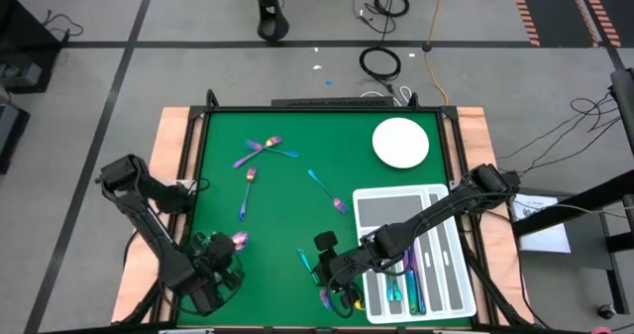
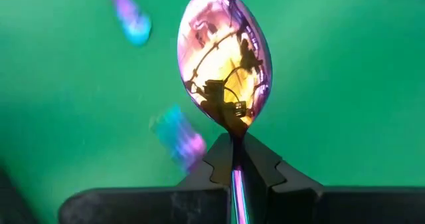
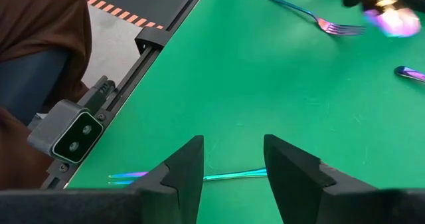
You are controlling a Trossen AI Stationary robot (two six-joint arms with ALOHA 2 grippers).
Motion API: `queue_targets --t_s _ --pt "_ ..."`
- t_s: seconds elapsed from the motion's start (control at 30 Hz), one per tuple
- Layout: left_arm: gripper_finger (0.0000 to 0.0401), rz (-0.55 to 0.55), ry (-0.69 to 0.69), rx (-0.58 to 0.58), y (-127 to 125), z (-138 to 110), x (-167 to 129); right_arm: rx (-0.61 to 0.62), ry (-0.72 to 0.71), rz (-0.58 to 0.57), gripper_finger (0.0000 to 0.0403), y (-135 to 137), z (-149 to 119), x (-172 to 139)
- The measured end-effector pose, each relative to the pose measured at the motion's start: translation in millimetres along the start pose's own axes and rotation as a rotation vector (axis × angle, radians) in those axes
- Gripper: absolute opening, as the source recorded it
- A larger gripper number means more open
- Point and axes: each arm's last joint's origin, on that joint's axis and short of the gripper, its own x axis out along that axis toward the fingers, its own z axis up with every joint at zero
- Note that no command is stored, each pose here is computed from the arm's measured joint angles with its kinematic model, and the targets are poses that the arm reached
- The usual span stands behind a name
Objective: Sort silverware
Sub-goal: Put the spoon into the utensil organizer
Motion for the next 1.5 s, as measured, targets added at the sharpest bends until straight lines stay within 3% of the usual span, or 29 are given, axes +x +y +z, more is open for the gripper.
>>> queue_targets --t_s 0.23,0.43,0.57,0.87,1.1,1.37,1.5 --pt "0.0010 -0.214 -0.326 -0.021 6 6 -24 0.004 -0.040 -0.003 0.0148 0 4 0" --pt "0.0010 -0.335 -0.613 -0.049 3 12 -30 0.023 -0.206 -0.013 0.0148 0 20 -2" --pt "0.0010 -0.389 -0.778 -0.037 -1 16 -34 0.046 -0.310 -0.088 0.0148 -3 29 -4" --pt "0.0016 -0.400 -0.916 -0.002 -28 29 -36 0.092 -0.416 -0.180 0.0148 -15 39 -7" --pt "0.0018 -0.364 -1.002 0.147 -59 44 -53 0.155 -0.455 -0.093 0.0148 -33 42 -6" --pt "0.0019 -0.477 -1.040 0.366 -81 63 -76 0.118 -0.533 -0.105 0.0148 -36 49 -10" --pt "0.0020 -0.522 -1.041 0.418 -85 71 -76 0.074 -0.580 -0.096 0.0148 -27 53 -13"
